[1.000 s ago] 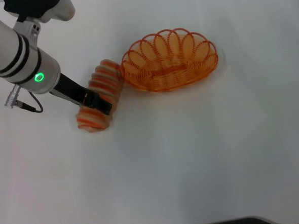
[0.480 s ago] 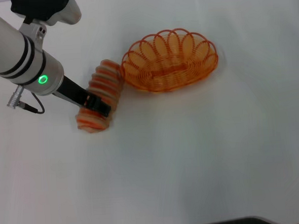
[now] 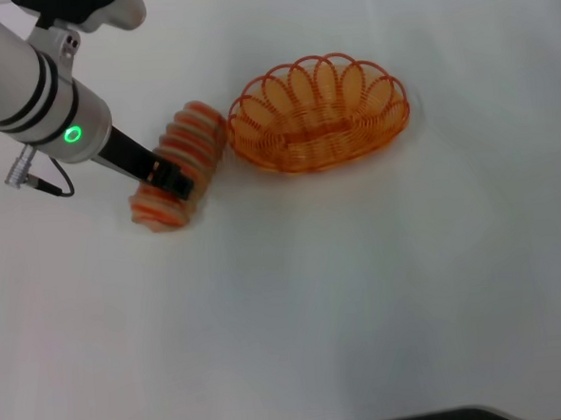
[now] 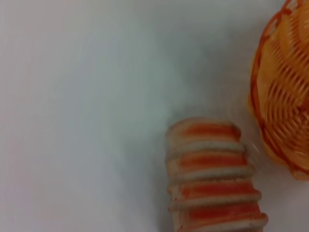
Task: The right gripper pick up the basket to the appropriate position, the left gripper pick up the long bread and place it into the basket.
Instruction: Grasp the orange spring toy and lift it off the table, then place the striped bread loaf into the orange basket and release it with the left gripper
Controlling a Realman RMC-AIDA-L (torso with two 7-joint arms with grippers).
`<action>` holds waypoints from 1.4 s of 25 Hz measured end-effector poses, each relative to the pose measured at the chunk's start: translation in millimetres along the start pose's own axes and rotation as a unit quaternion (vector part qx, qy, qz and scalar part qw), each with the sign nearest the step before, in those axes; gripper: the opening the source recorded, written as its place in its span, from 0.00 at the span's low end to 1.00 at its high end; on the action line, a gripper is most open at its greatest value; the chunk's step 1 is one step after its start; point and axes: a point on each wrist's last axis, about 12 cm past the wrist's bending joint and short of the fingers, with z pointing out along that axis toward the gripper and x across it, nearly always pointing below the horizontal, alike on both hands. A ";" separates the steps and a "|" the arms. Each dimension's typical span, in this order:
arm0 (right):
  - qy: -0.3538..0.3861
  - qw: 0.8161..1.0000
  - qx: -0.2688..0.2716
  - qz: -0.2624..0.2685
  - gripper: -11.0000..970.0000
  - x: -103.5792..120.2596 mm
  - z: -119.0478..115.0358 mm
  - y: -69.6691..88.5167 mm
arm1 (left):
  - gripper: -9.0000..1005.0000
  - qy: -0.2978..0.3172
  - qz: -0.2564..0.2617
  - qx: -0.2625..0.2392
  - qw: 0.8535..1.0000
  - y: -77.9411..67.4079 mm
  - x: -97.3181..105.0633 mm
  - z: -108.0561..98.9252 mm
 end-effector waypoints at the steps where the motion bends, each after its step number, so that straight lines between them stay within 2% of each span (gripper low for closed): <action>1: 0.000 1.000 0.000 0.000 0.97 0.0 0.0 0.0 | 0.58 -0.003 0.000 -0.001 1.000 0.8 -0.8 -1.1; 7: -0.001 1.000 -0.001 0.000 0.97 -0.7 0.8 0.4 | 0.55 -0.027 -0.013 -0.014 0.999 10.3 -6.2 -9.7; 13: -0.003 1.000 -0.004 -0.002 0.97 -2.5 3.0 1.2 | 0.53 -0.078 -0.035 -0.037 0.996 25.2 -16.1 -20.1; 15: -0.003 1.000 -0.005 -0.002 0.97 -3.0 3.8 1.5 | 0.51 -0.107 -0.029 -0.053 0.992 30.2 -22.9 -24.6; 18: -0.003 1.000 -0.007 -0.001 0.97 -3.6 4.7 2.2 | 0.48 -0.119 -0.013 -0.057 0.991 32.2 -26.6 -28.5; 20: -0.002 1.000 -0.008 0.001 0.97 -3.8 4.7 2.3 | 0.45 -0.125 0.013 -0.053 0.991 31.1 -30.0 -32.3; 26: 0.000 1.000 -0.008 0.007 0.97 -4.9 0.7 0.2 | 0.38 -0.124 0.114 -0.001 0.986 14.9 -38.8 -45.6; 30: 0.001 1.000 -0.009 0.005 0.97 -4.8 -1.5 -0.5 | 0.35 -0.139 0.185 0.022 0.973 5.3 -45.1 -58.3; 35: 0.009 1.000 -0.013 -0.002 0.97 -5.1 -2.5 -0.9 | 0.32 -0.151 0.281 0.060 0.946 -14.6 -52.2 -67.6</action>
